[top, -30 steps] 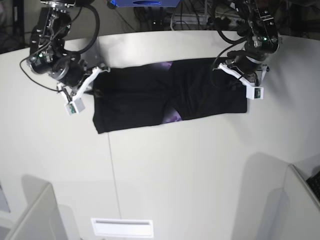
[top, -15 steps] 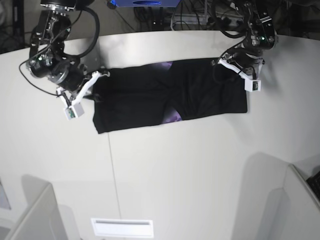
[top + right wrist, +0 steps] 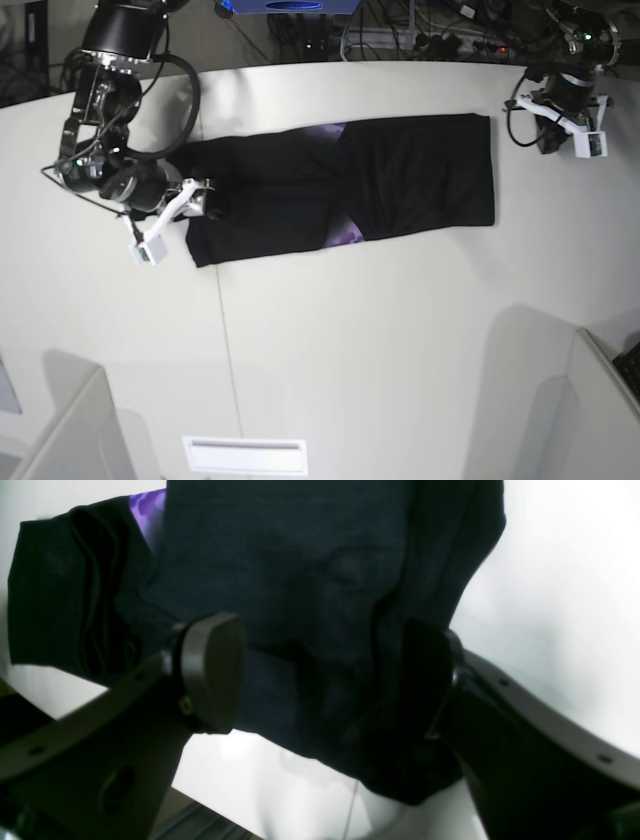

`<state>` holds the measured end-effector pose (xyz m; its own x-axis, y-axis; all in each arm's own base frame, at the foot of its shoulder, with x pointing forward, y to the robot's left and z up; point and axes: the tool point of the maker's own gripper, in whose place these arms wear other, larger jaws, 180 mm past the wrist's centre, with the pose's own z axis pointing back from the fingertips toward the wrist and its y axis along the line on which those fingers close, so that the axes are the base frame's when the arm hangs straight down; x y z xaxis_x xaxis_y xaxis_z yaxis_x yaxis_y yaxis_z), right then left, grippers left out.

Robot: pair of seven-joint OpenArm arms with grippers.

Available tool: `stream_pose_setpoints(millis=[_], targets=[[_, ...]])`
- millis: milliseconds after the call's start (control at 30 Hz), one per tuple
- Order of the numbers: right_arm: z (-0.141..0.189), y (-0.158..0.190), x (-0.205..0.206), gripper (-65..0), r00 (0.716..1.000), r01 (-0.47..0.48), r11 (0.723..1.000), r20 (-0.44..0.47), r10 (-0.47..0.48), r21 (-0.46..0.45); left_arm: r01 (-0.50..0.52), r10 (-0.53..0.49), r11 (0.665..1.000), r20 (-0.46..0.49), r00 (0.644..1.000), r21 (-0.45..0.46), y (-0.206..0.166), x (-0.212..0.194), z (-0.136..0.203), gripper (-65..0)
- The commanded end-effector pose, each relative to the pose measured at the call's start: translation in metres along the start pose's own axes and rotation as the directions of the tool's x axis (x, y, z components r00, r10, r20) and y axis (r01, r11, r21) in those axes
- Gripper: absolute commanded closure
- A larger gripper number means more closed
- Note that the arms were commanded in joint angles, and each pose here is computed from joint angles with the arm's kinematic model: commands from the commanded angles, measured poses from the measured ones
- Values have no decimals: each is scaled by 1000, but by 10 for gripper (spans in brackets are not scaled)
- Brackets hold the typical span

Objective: Fold the T-shirt properly
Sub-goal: 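Release the left gripper and move it to the strip's folded end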

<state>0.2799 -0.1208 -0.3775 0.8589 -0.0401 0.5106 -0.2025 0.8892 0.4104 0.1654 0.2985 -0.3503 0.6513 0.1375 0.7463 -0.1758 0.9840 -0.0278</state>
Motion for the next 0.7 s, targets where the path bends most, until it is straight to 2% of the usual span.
stream_pose_setpoints(millis=[0,100,267,433,667], targets=[[5,1,20,-459,998,-19,1000,58,18,6,20,-20,1000,41,999,13,9,10,7,0],[2,-16,23,-459,996,57,998,65,-57,-3,16,-19,996,34,999,82,40,4,19,0],[-18,-39,17,-459,985,170,985,8,-170,12,-1,3,996,-21,1000,89,61,-14,14,0],[-27,-40,4,-459,980,195,981,-36,-195,17,-44,48,996,-48,998,82,63,-30,7,0],[-39,-39,-26,-459,966,237,971,-115,-233,25,-91,94,993,-32,995,73,62,-27,-9,0]])
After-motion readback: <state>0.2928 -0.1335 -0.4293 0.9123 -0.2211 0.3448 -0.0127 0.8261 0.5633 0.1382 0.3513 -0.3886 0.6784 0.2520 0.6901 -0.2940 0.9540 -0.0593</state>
